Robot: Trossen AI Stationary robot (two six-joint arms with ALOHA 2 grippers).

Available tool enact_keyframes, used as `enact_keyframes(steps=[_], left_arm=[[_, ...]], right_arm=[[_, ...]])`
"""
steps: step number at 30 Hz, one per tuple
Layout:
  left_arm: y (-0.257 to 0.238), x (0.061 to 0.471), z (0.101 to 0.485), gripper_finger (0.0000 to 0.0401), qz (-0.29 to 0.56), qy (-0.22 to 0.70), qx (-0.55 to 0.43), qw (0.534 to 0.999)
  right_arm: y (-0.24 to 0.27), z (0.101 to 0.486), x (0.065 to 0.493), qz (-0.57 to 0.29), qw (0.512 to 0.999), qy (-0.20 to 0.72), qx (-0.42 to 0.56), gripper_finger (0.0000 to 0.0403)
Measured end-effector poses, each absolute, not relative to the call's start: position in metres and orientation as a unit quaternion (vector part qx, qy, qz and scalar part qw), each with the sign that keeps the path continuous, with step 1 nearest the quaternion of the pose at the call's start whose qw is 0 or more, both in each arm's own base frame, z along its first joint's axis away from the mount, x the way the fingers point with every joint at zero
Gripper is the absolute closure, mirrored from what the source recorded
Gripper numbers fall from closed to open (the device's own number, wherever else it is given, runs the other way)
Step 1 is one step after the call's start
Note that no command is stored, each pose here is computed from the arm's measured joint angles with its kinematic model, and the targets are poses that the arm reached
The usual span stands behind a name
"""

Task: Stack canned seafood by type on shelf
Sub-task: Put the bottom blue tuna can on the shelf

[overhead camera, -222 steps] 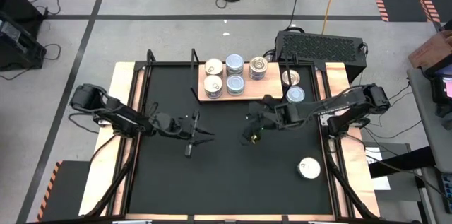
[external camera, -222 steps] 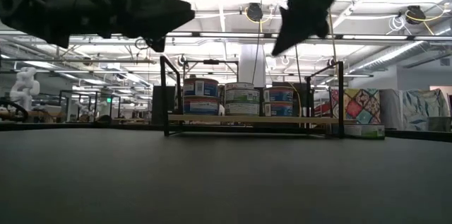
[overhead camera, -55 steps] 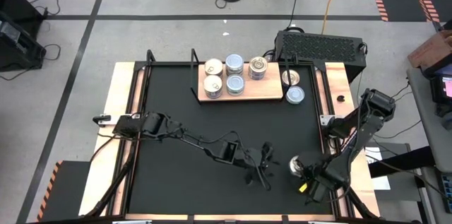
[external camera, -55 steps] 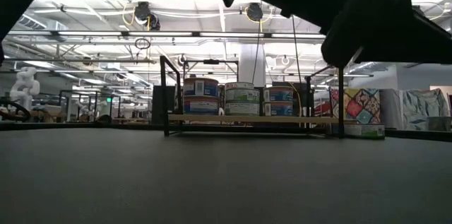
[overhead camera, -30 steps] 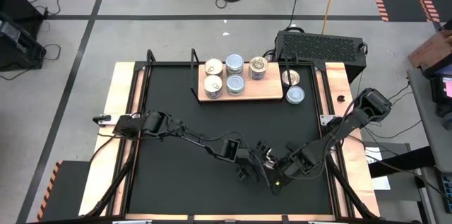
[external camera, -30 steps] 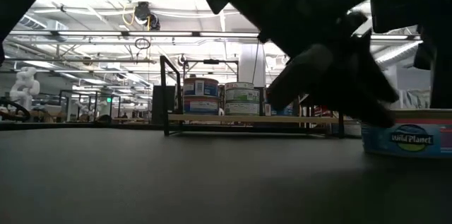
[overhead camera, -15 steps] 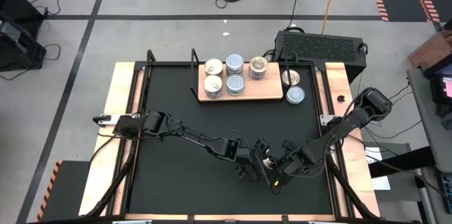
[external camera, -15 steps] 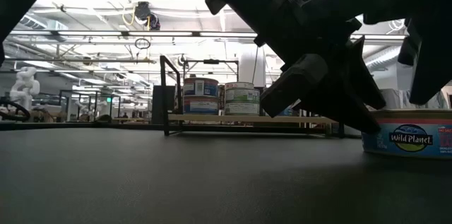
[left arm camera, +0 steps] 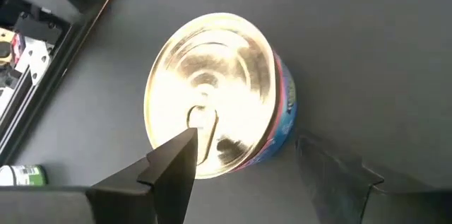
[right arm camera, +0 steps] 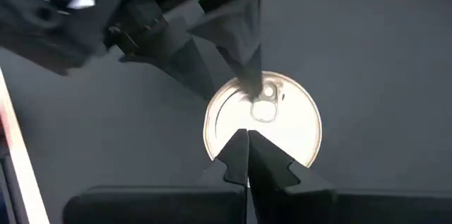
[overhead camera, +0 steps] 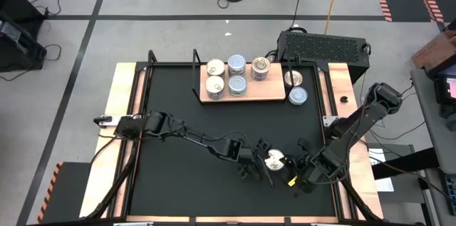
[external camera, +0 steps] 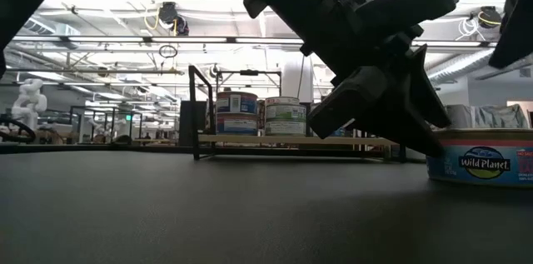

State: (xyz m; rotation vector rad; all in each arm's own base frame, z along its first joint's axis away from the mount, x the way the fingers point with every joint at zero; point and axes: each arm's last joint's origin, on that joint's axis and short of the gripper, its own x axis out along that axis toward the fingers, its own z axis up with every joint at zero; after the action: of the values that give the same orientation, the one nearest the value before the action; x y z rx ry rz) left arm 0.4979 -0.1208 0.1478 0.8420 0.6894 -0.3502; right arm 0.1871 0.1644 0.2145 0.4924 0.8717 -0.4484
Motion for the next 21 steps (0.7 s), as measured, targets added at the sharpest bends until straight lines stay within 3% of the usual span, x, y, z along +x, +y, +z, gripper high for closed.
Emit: enact_keyframes(steps=[5, 21], left_arm=[[-0.1175, 0.4987, 0.1478, 0.0177, -0.163, 0.328, 0.398, 0.841], [-0.1232, 0.4975, 0.1477, 0.0324, -0.196, 0.314, 0.408, 0.834]], right_arm=[[0.1685, 0.2160, 0.1808, -0.224, 0.869, 0.381, 0.223, 0.0403], [0.1679, 0.2186, 0.1767, -0.249, 0.898, 0.317, 0.178, 0.0403]])
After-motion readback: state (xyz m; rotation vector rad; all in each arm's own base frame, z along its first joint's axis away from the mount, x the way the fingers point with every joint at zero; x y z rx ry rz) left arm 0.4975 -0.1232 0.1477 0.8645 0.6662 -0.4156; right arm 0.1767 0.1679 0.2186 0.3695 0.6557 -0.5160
